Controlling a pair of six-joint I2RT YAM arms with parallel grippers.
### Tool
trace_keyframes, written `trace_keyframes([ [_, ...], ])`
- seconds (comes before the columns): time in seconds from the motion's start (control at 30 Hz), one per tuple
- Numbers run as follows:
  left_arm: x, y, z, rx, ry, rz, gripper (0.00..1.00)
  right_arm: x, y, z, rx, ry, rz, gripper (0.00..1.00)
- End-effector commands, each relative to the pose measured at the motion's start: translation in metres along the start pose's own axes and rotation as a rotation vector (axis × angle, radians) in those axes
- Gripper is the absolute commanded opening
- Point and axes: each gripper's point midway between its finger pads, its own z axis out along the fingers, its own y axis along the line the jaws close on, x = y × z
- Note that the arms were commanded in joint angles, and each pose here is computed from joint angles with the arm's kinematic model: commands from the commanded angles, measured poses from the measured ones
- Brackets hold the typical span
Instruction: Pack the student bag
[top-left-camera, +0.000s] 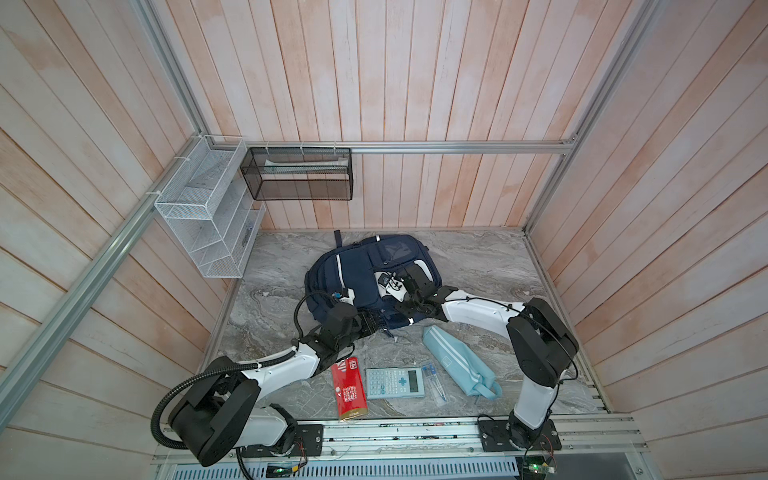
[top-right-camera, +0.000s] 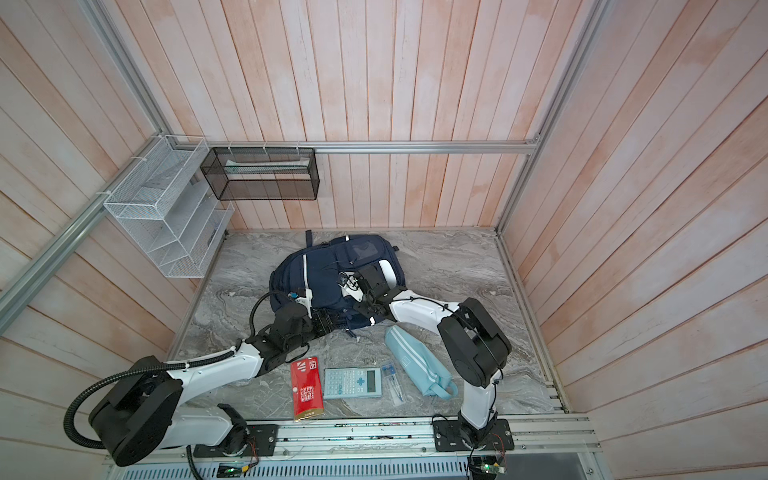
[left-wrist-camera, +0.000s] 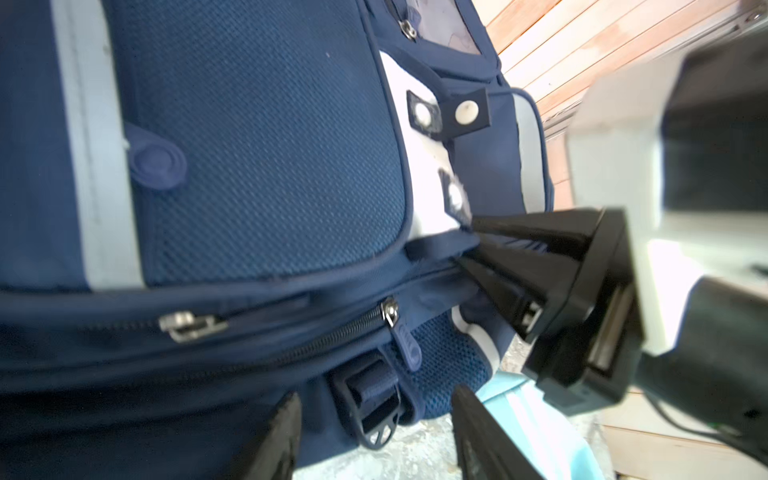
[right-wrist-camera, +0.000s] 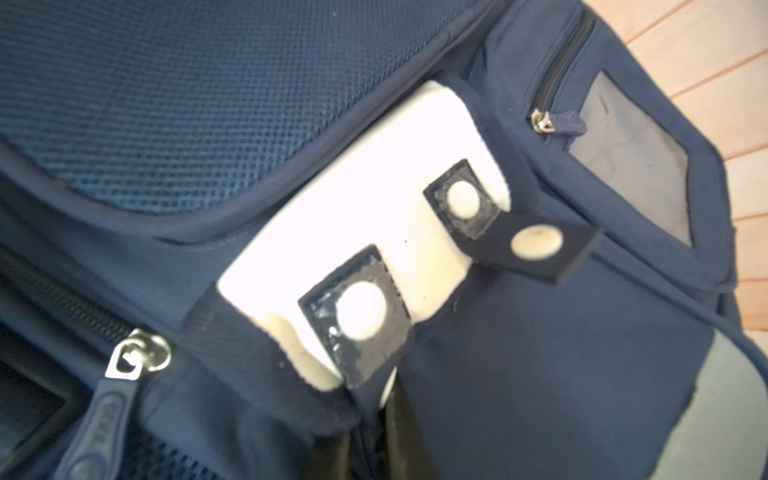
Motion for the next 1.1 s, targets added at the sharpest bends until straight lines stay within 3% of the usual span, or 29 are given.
trace_keyframes([
  [0.0, -0.013, -0.015, 0.001, -0.057, -0.032, 0.137, 0.59, 0.002, 0.016, -0.007, -0.102, -0.006, 0.051, 0.00],
  [0.17, -0.020, -0.017, 0.017, -0.132, -0.047, 0.240, 0.58, -0.025, 0.018, -0.038, -0.191, -0.132, 0.108, 0.00],
  [0.5, -0.004, -0.005, 0.024, -0.268, -0.030, 0.305, 0.42, -0.028, 0.009, -0.040, -0.234, -0.148, 0.181, 0.00],
  [0.7, 0.027, -0.014, 0.027, -0.149, 0.054, 0.202, 0.46, -0.039, -0.002, -0.042, -0.214, -0.179, 0.211, 0.00],
  [0.8, 0.027, -0.002, 0.027, -0.195, 0.031, 0.195, 0.53, -0.044, 0.003, -0.045, -0.249, -0.192, 0.214, 0.00],
  [0.93, 0.019, 0.004, 0.036, -0.248, 0.023, 0.226, 0.53, -0.046, 0.009, -0.050, -0.282, -0.211, 0.227, 0.00],
  [1.07, 0.011, -0.004, 0.039, -0.226, 0.001, 0.241, 0.39, -0.038, 0.015, -0.049, -0.293, -0.195, 0.227, 0.00],
])
